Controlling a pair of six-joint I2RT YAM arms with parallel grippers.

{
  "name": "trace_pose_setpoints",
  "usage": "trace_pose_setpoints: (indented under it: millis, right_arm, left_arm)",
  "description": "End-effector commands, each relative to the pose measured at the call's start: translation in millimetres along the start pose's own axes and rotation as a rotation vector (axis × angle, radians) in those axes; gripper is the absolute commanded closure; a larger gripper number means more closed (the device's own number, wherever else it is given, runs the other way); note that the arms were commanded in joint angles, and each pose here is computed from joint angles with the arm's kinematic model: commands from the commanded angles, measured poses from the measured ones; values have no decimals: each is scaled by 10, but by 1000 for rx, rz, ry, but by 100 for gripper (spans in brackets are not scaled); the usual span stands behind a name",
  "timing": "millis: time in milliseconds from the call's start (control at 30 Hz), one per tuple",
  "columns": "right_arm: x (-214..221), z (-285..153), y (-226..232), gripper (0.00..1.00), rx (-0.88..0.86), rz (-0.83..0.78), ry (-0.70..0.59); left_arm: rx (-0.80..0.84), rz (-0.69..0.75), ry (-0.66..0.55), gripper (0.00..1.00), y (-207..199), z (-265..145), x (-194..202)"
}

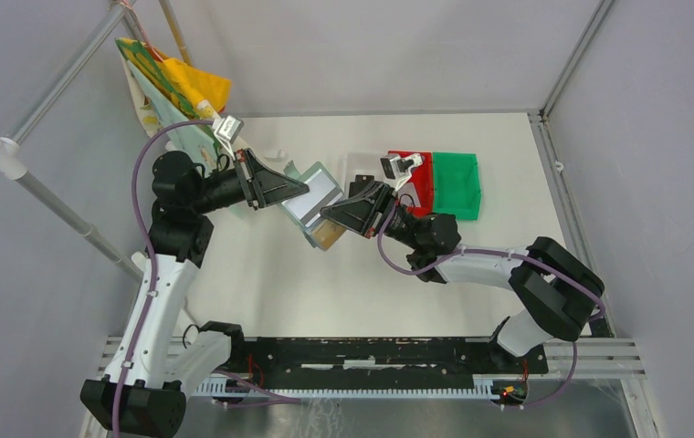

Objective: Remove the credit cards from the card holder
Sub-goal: Remove the credit card from the card holder.

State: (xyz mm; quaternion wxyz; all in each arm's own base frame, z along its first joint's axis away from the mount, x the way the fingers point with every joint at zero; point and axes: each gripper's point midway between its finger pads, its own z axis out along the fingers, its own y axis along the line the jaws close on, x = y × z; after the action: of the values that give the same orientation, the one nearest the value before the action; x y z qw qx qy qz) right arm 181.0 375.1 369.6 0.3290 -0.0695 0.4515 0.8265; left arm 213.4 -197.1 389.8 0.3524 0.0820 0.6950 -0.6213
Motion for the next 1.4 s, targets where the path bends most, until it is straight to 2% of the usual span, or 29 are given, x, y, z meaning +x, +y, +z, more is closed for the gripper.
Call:
trace_pose_setpoints:
  millis: [0, 367, 633, 667, 700, 733, 867, 933, 1067, 1267, 1367]
  right_arm:
    - [-135, 2, 467, 100, -158, -51, -50]
    - [-42, -156, 292, 100, -72, -66, -35]
    - [-45, -177, 321, 100, -76, -67, -36]
    - [-50, -163, 339, 95, -84, -66, -37]
    - [-54, -150, 358, 84, -95, -64, -39]
    - [-65, -133, 375, 77, -104, -61, -42]
    - [-86, -55, 410, 65, -137, -33, -47]
    - [-88, -22, 417, 64, -149, -27, -48]
    - [-101, 28, 397, 73, -147, -19, -54]
    - [-67, -55, 346, 98, -127, 1, -56]
    - [1, -197, 294, 100, -95, -2, -25]
  left_arm:
    - [38, 50, -35, 98, -226, -25, -131]
    - [61, 49, -32, 98, -339, -35, -158]
    - [58, 49, -29, 98, -317, -38, -137]
    - [58, 49, -29, 98, -313, -37, -134]
    - [57, 47, -28, 98, -306, -36, -134]
    - [57, 47, -27, 98, -307, -36, -132]
    - [52, 43, -29, 98, -280, -33, -130]
    - [50, 41, -28, 98, -268, -32, -123]
    - [52, 42, -26, 98, -275, -34, -121]
    - [48, 69, -20, 98, -279, -41, -111]
    - [37, 80, -11, 98, -264, -39, -116]
